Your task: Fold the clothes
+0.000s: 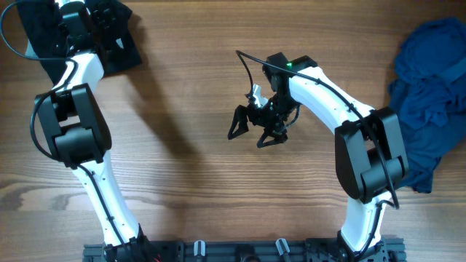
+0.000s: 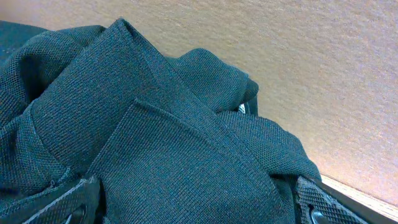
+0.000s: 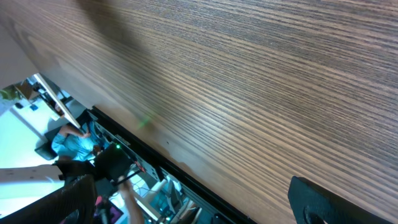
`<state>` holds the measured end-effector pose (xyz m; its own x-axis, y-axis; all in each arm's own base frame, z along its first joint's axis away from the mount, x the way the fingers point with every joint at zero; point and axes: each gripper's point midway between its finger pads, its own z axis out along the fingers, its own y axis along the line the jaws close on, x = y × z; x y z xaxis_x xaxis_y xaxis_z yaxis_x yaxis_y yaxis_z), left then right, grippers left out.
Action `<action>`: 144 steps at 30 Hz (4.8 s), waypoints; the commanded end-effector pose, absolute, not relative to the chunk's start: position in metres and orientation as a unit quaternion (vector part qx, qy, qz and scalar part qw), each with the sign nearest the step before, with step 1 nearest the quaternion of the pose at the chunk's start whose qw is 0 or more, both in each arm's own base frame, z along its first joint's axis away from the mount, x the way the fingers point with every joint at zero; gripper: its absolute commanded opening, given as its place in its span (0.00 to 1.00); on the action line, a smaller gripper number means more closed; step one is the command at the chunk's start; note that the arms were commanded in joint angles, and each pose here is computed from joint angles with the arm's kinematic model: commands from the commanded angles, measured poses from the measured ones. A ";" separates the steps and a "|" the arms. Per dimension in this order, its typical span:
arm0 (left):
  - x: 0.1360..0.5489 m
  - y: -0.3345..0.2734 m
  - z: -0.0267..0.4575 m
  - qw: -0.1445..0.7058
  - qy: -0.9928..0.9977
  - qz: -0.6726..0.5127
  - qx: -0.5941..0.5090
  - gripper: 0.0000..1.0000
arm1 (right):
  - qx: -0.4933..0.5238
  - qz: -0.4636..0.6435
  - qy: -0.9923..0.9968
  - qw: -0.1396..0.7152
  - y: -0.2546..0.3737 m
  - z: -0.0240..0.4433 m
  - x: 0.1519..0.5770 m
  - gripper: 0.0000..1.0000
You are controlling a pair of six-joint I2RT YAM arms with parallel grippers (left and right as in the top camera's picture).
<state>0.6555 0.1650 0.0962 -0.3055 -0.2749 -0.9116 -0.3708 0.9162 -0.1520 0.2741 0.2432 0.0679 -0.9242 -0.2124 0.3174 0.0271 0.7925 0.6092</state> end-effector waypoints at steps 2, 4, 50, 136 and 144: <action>0.656 0.166 0.123 0.580 0.789 0.038 -0.199 1.00 | 0.065 -0.334 -0.923 0.178 0.248 0.082 0.273 0.99; 0.657 0.166 0.162 0.614 0.764 0.037 -0.195 1.00 | 0.065 -0.333 -0.923 0.178 0.248 0.082 0.273 0.99; 0.559 0.128 0.400 0.668 0.704 -0.171 -0.172 1.00 | 0.006 -0.184 -0.982 -0.031 0.183 0.173 0.291 0.99; 0.289 -0.032 0.274 0.367 0.878 -0.307 -0.027 1.00 | -0.155 -0.118 -0.875 -0.443 0.019 0.284 0.166 1.00; 0.289 -0.032 0.274 0.366 0.878 -0.307 -0.028 1.00 | -0.081 -0.080 -0.813 -0.572 0.010 0.286 0.192 1.00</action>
